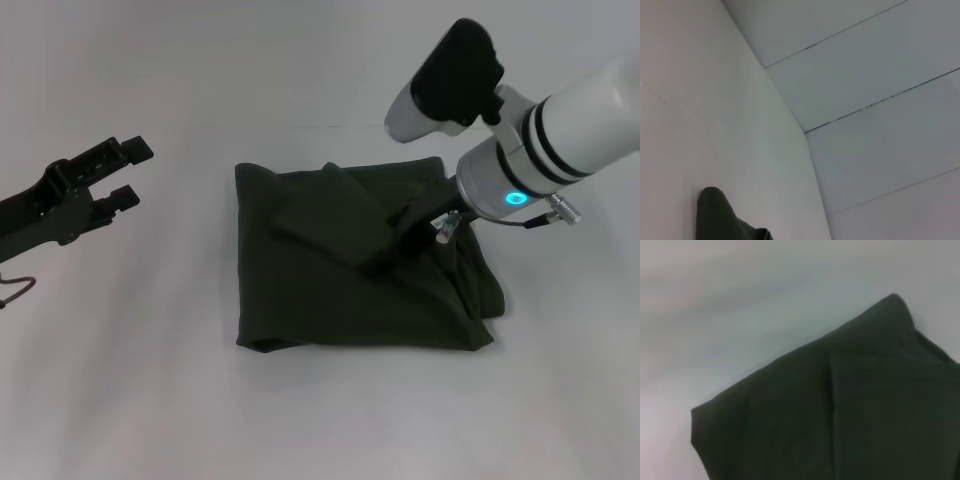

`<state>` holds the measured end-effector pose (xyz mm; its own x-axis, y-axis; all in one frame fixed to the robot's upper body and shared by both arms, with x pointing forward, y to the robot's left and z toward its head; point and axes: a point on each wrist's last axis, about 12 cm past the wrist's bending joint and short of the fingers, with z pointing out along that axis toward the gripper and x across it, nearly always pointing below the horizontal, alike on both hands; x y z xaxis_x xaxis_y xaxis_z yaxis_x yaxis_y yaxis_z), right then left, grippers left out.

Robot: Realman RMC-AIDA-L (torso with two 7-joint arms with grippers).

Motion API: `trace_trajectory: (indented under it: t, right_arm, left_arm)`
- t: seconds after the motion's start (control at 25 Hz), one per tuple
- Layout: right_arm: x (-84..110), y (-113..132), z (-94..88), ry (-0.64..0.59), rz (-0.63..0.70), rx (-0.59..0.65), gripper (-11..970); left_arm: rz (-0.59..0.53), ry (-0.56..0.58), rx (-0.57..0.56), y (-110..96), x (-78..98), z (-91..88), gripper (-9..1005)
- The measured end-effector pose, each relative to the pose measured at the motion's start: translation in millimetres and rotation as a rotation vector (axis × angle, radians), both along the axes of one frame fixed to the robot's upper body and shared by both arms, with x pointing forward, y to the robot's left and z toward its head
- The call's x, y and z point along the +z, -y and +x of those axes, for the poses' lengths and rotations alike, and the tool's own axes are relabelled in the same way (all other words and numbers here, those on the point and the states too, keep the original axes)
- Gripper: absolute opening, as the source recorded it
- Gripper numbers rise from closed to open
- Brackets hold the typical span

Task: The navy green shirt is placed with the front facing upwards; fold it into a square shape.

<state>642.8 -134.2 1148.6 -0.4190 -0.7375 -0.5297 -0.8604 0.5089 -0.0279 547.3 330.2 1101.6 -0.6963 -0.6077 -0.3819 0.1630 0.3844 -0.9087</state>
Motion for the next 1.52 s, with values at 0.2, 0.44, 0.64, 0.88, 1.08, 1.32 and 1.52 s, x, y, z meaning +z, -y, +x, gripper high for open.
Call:
trace_trajectory:
  t: [0.2, 0.44, 0.64, 0.88, 1.08, 1.32, 1.52]
  right_arm:
    - [-8.2, -8.4, -3.0, 0.009, -0.053, 0.021, 864]
    - [-10.9, -8.2, 0.4, 0.047, -0.12, -0.021, 864]
    - [-12.4, -8.1, 3.5, 0.088, -0.168, -0.061, 865]
    - [-6.5, -9.5, 3.5, 0.11, -0.15, -0.064, 864]
    - [-4.4, -10.9, 1.4, 0.098, -0.145, -0.054, 865]
    - [-1.8, -12.1, 1.3, 0.101, -0.14, -0.051, 865]
    - [-0.4, -8.3, 3.8, 0.107, -0.138, -0.067, 865]
  left_arm:
    - [-0.007, -0.007, -0.002, 1.4, -1.8, -0.2, 933]
    - [-0.007, -0.006, -0.003, 2.3, -2.1, -0.1, 933]
    - [-0.02, -0.013, -0.001, 4.3, -7.0, -1.5, 933]
    - [-0.027, -0.017, 0.001, 4.5, -8.9, -1.7, 933]
    - [-0.027, -0.012, 0.003, 4.7, -7.6, 0.2, 933]
    - [-0.023, -0.009, 0.007, 5.2, -6.7, 2.6, 933]
    - [-0.02, -0.004, 0.005, 6.2, -5.7, 4.3, 933]
